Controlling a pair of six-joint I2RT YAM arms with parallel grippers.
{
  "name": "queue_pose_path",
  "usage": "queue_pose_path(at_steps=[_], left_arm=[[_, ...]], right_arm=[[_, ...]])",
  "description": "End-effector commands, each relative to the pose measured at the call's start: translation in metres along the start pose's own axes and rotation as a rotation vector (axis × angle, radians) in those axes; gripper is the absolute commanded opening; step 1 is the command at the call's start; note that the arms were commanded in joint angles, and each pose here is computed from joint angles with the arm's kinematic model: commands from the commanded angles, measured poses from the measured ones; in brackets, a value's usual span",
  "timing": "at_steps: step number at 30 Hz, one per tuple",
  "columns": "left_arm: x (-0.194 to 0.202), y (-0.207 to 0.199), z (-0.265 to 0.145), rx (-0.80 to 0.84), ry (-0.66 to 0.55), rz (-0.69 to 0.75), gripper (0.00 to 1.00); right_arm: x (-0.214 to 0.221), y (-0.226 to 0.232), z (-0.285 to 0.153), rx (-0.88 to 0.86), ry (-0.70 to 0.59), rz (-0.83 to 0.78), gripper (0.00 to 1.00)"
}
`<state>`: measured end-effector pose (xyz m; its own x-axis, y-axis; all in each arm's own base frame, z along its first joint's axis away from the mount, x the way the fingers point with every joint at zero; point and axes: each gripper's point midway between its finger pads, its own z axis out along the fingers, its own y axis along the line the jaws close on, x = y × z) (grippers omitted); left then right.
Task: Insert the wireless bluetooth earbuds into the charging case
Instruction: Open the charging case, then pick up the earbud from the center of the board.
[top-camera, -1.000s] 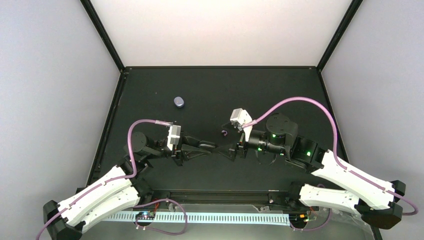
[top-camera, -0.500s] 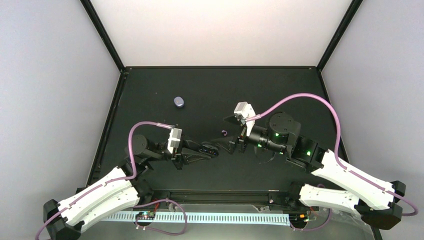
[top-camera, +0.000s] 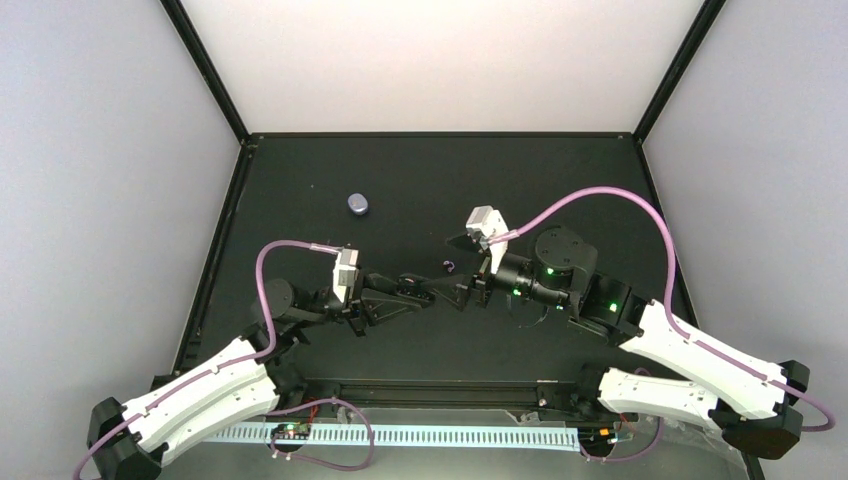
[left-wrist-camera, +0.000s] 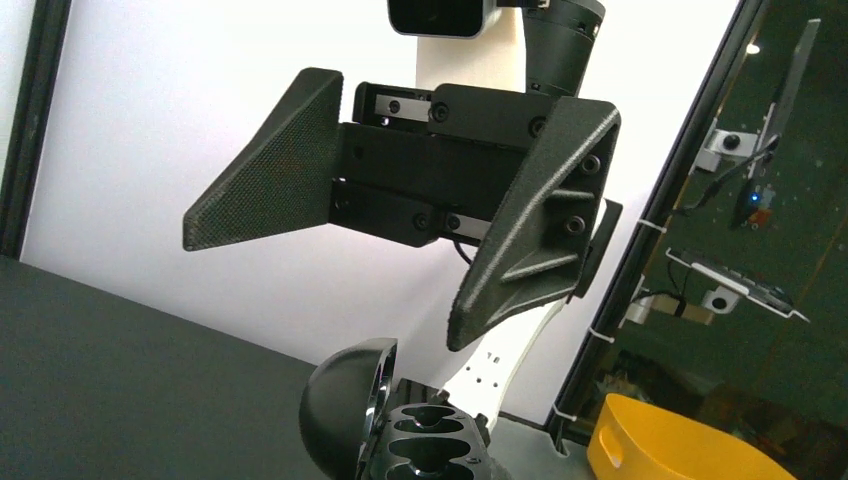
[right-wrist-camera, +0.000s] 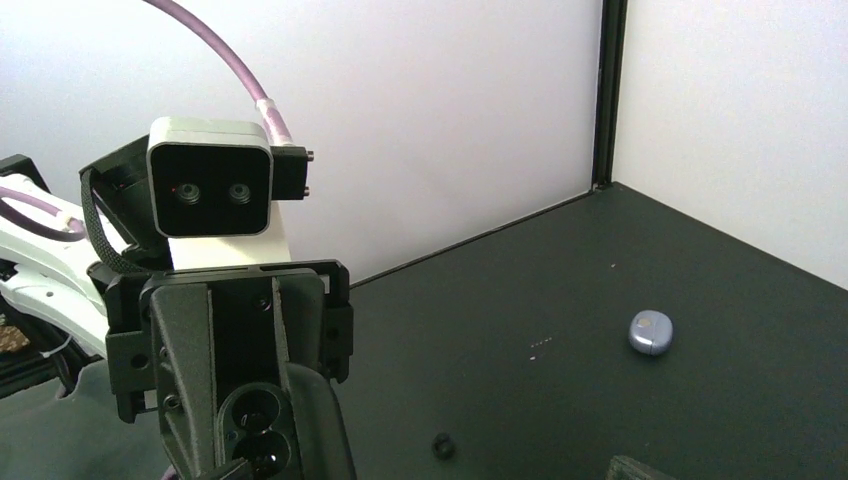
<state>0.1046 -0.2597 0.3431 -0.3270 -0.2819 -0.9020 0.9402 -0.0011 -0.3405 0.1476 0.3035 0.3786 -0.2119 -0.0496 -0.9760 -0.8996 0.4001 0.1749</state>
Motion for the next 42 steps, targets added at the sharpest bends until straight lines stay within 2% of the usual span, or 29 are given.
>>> queue_pose_path(at_steps=[1,6,9,17,20,23,29,33,42], left_arm=[[-0.012,-0.002,-0.003,-0.009,-0.071,-0.022,0.02],[-0.005,0.006,-0.008,-0.043,-0.082,-0.053,0.02],[-0.003,0.006,-0.011,-0.053,-0.077,-0.052,0.01],[-0.003,0.003,-0.018,-0.081,-0.066,-0.021,0.02],[-0.002,0.001,-0.021,-0.084,-0.059,-0.010,0.02],[0.000,0.000,-0.023,-0.085,-0.056,0.003,0.02],[0.003,-0.001,-0.025,-0.086,-0.040,0.025,0.02],[0.005,-0.001,-0.026,-0.092,-0.032,0.035,0.02],[0.008,0.000,-0.028,-0.097,-0.022,0.041,0.01]], right_arm=[[-0.008,-0.003,-0.005,0.017,-0.049,0.026,0.93],[-0.015,-0.035,-0.025,0.160,-0.143,0.110,0.95],[0.006,-0.077,-0.032,0.252,-0.157,0.242,0.95],[0.112,-0.115,0.013,0.313,0.079,0.426,0.89],[0.155,-0.121,0.038,0.305,0.204,0.468,0.84],[0.189,-0.124,0.059,0.278,0.296,0.505,0.73],[0.235,-0.127,0.091,0.241,0.401,0.585,0.56],[0.261,-0.132,0.100,0.277,0.454,0.609,0.46],[0.292,-0.129,0.110,0.324,0.548,0.575,0.37]])
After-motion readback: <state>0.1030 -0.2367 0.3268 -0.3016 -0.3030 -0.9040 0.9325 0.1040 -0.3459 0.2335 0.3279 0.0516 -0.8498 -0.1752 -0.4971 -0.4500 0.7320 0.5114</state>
